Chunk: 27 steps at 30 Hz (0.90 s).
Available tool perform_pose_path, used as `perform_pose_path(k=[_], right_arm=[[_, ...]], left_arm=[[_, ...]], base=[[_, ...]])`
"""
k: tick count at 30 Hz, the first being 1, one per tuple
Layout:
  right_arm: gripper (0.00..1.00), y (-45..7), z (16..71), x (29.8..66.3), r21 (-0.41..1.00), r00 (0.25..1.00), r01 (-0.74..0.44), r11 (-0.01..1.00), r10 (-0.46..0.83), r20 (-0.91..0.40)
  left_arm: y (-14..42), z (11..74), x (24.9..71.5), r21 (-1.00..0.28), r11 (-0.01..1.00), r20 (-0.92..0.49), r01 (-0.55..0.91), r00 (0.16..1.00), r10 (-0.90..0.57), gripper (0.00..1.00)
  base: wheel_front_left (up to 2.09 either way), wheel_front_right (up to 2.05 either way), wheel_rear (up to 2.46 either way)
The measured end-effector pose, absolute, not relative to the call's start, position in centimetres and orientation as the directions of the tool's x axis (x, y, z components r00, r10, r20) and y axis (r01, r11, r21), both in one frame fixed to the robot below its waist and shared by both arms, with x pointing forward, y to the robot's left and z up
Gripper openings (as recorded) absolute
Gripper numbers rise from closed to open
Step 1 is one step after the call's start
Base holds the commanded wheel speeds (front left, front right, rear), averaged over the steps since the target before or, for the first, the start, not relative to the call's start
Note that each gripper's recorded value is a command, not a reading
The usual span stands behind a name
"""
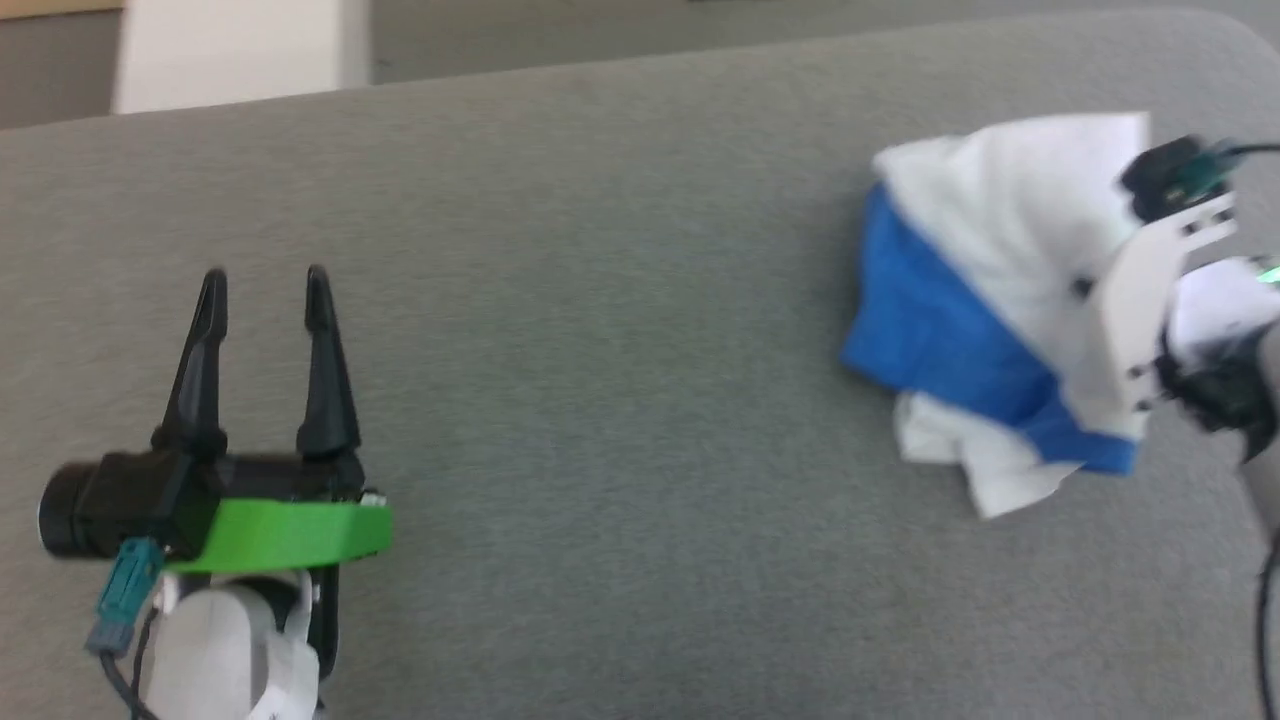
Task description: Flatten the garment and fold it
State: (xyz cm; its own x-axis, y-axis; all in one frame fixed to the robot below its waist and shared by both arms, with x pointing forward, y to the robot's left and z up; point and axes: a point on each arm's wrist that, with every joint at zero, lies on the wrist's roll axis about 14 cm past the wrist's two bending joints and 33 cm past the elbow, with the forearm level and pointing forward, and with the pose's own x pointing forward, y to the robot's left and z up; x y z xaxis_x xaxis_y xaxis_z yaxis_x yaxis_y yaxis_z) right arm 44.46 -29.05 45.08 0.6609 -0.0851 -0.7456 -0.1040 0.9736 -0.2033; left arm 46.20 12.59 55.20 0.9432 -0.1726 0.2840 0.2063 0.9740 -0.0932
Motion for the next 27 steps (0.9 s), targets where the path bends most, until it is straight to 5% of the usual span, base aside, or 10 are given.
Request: perform_pose_path(k=[9,18,19,20,21,27], right_arm=[[0.00,-41.1,45.3,43.8,-0.423,0.585,0.081,0.903,-0.387,-0.713],[0.00,-47.3,43.1,45.8,-0.577,0.480,0.102,0.811,-0.548,-0.685],[0.17,-47.5,42.9,46.3,-0.581,0.488,0.104,0.807,-0.550,-0.677],[0.92,-47.5,42.6,46.7,-0.584,0.493,0.102,0.806,-0.551,-0.674],[1.00,-47.4,42.2,47.1,-0.581,0.489,0.104,0.808,-0.550,-0.677],[1.00,-46.2,41.9,49.5,-0.557,0.541,0.114,0.823,-0.521,-0.659]], left_arm=[[8.8,51.5,50.4,-0.068,0.947,0.237,0.314,0.927,-0.290,1.00],[11.1,45.5,52.2,-0.066,0.965,0.124,0.255,0.961,-0.246,1.00],[11.3,45.0,52.2,-0.063,0.966,0.115,0.250,0.964,-0.241,1.00],[11.6,44.6,52.2,-0.060,0.968,0.105,0.244,0.966,-0.237,1.00],[11.8,44.2,52.2,-0.058,0.969,0.096,0.238,0.968,-0.232,1.00],[13.0,43.6,51.9,-0.038,0.977,0.071,0.212,0.975,-0.209,1.00]], base=[[0.00,0.00,0.00],[0.00,0.00,0.00],[0.00,0.00,0.00],[0.00,0.00,0.00],[0.00,0.00,0.00],[0.00,0.00,0.00]])
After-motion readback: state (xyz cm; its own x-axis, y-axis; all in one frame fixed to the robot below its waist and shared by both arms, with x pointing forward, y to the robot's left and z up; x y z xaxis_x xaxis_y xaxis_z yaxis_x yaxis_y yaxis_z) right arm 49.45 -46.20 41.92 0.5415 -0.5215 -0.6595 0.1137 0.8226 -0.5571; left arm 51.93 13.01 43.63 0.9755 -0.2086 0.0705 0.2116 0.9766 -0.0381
